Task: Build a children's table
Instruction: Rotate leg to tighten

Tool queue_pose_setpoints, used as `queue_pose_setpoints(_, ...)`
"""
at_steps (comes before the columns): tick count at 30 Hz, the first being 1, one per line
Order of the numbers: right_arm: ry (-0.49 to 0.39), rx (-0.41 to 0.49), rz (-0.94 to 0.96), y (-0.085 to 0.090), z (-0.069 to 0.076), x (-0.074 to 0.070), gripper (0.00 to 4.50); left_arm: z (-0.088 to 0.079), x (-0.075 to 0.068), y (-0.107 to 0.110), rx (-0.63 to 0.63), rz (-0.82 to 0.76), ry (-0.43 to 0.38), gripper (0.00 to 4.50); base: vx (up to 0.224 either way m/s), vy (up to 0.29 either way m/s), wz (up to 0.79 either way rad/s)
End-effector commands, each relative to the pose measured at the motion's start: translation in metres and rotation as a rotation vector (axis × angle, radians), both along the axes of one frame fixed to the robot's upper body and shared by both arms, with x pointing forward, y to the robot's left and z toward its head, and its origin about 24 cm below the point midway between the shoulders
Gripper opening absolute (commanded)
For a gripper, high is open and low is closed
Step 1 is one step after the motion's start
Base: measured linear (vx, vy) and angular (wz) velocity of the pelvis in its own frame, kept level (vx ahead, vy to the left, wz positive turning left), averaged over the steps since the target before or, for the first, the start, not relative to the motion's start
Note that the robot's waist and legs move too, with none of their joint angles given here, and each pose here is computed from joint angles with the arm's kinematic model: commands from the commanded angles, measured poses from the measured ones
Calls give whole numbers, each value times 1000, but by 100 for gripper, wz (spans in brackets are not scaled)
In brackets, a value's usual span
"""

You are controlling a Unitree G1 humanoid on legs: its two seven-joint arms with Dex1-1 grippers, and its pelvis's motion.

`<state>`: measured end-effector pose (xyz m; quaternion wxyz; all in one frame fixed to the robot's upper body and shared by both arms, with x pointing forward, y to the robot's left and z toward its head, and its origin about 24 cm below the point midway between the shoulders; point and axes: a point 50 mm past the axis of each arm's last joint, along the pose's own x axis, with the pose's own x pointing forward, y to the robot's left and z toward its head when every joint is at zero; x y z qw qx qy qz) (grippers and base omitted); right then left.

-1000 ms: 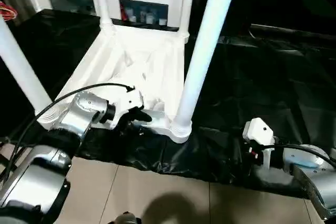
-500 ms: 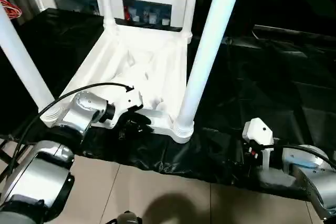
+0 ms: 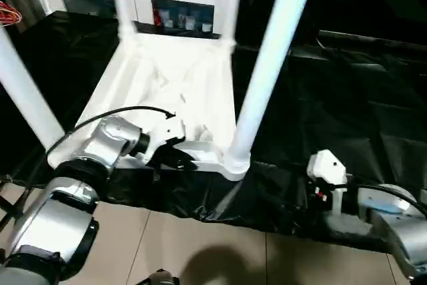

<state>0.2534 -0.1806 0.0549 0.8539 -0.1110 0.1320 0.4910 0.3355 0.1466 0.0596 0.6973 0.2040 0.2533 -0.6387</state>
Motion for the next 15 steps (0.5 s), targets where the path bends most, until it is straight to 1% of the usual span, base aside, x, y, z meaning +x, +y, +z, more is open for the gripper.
queue_pose_setpoints(1, -12, -15, -12, 0, 1, 4, 450, -4, -5, -12, -57, -11, 27, 2, 0, 0, 0)
queue_pose_setpoints(2, -10, -19, -17, 1, 0, 5, 450, -5, -6, -16, -67, -13, 27, 2, 0, 0, 0)
queue_pose_setpoints(4, -28, -31, -30, 5, -1, 10, 450, -13, -13, -29, -79, -17, 38, 2, 0, 0, 0)
queue_pose_setpoints(5, -28, -31, -30, 5, -1, 10, 450, -13, -13, -29, -79, -17, 38, 2, 0, 0, 0)
queue_pose_setpoints(7, -50, -63, -84, 6, -2, 20, 450, -19, -18, -39, -76, -7, 34, 2, 0, 0, 0)
queue_pose_setpoints(8, -50, -63, -84, 6, -2, 20, 450, -19, -18, -39, -76, -7, 34, 2, 0, 0, 0)
queue_pose_setpoints(11, -48, -69, -95, 7, -2, 25, 450, -18, -19, -45, -88, 39, -1, 2, 0, 0, 0)
queue_pose_setpoints(14, -45, -73, -92, 7, -3, 26, 450, -17, -19, -47, -100, 49, -10, 2, 0, 0, 0)
queue_pose_setpoints(15, -43, -76, -83, 11, -4, 28, 450, -15, -20, -49, -116, 62, -26, 2, 0, 0, 0)
